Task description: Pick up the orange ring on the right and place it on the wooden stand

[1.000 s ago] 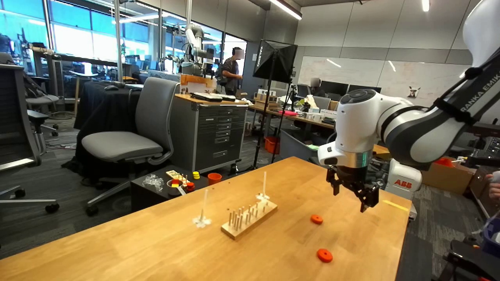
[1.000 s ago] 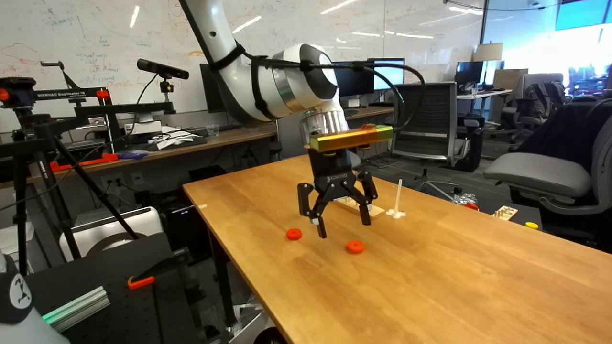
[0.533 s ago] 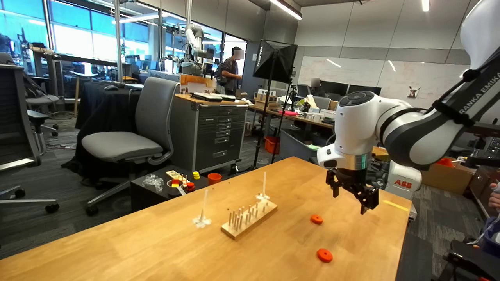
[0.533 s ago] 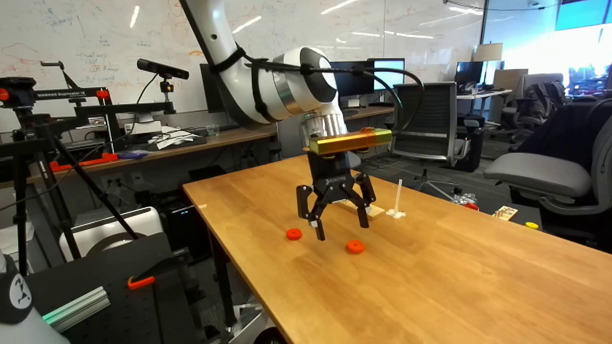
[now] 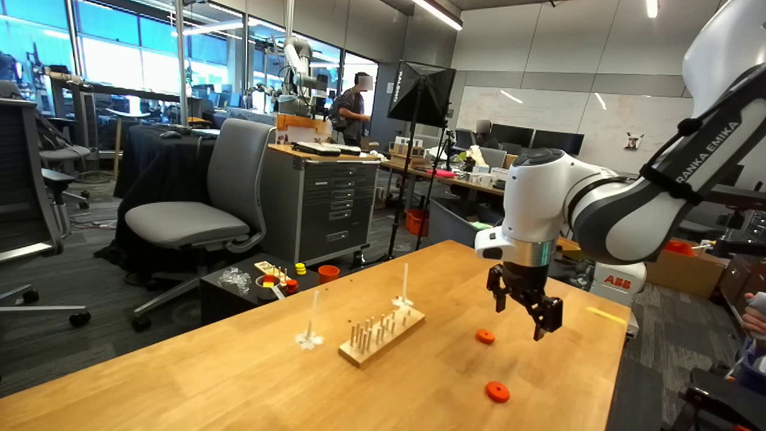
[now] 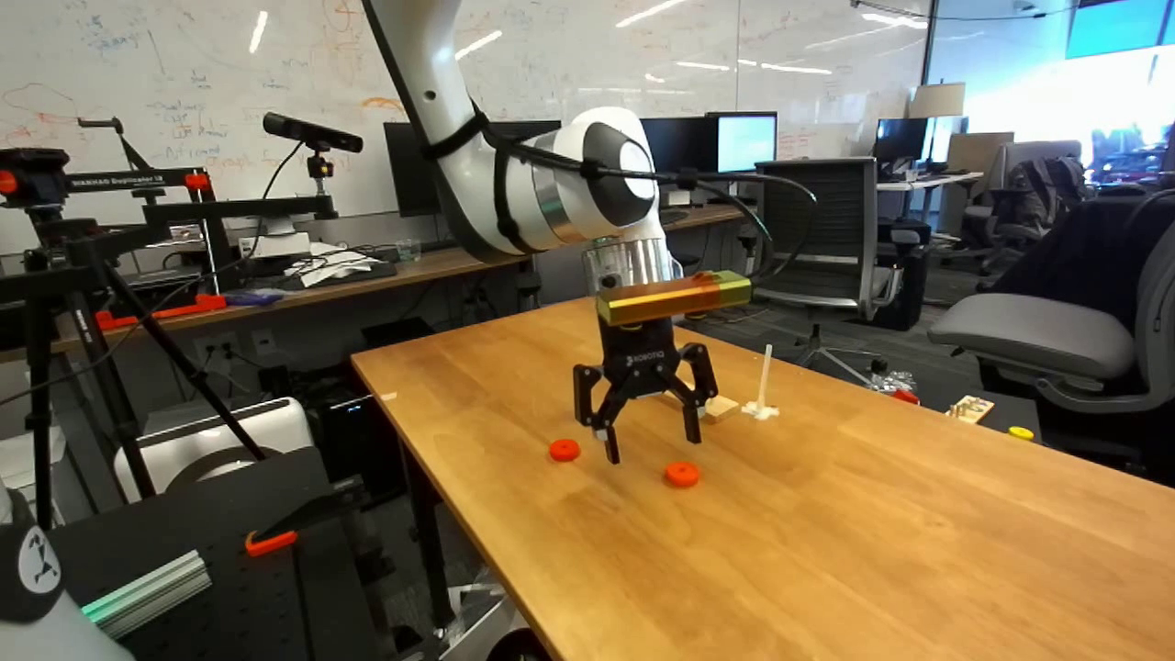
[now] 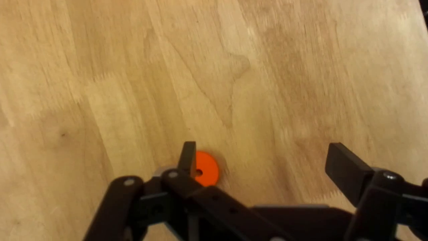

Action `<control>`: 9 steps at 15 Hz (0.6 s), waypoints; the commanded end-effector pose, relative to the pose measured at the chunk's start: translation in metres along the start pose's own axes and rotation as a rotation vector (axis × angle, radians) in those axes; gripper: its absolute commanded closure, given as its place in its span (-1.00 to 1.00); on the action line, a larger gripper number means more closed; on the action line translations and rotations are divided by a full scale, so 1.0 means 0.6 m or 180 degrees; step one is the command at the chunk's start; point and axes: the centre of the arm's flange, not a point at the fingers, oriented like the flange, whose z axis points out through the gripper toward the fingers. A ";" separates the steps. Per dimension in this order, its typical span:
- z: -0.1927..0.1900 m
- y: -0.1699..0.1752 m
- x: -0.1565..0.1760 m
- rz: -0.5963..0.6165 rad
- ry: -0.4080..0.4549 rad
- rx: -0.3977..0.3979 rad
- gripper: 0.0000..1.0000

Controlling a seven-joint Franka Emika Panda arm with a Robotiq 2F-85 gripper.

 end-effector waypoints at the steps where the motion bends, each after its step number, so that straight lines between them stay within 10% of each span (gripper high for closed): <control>1: 0.006 0.028 0.021 0.0137 0.0127 0.0029 -1.00; 9: 0.019 0.074 0.029 0.0363 0.0208 0.0109 -1.00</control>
